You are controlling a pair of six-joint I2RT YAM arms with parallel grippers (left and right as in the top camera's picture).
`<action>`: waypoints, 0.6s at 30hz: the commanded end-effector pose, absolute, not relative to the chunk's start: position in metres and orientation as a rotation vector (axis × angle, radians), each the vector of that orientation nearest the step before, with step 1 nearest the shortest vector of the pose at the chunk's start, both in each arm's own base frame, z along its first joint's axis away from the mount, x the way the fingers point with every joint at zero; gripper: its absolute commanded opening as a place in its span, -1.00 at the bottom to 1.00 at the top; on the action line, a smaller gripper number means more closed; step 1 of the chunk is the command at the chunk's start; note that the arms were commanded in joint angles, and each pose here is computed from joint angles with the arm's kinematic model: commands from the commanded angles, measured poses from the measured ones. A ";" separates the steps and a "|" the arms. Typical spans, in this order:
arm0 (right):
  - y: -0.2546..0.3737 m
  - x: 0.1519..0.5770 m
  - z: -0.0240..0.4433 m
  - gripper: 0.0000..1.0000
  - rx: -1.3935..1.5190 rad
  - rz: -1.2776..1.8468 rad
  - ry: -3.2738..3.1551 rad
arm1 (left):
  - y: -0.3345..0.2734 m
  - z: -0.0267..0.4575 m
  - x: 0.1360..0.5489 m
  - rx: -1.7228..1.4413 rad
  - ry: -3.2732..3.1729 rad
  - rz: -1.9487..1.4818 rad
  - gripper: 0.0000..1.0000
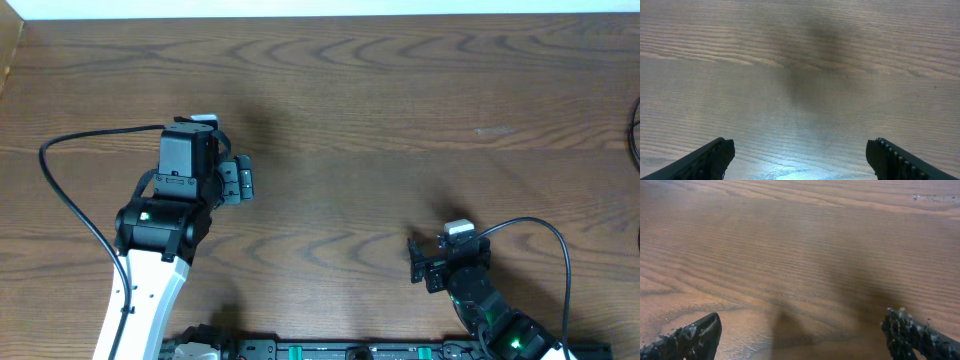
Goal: Untangle cables
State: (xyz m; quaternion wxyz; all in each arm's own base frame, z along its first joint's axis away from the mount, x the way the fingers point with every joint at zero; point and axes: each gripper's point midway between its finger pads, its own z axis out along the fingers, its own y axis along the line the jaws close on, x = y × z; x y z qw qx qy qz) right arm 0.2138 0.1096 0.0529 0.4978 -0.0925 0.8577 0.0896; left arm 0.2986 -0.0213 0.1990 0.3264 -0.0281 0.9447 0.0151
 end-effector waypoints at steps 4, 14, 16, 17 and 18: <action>0.107 0.214 0.052 0.98 -0.242 0.183 2.074 | -0.018 0.202 0.301 -0.072 2.464 0.059 0.79; 0.090 0.228 0.077 0.99 -0.102 0.193 1.979 | -0.019 0.204 0.305 -0.074 2.447 0.055 0.79; 0.074 0.235 0.092 0.98 -0.009 0.181 1.922 | -0.019 0.205 0.306 -0.074 2.442 0.053 0.80; 0.066 0.238 0.099 0.99 0.034 0.173 1.892 | -0.019 0.205 0.306 -0.074 2.441 0.053 0.80; 0.056 0.241 0.106 0.99 0.083 0.162 1.858 | -0.019 0.205 0.306 -0.074 2.440 0.053 0.80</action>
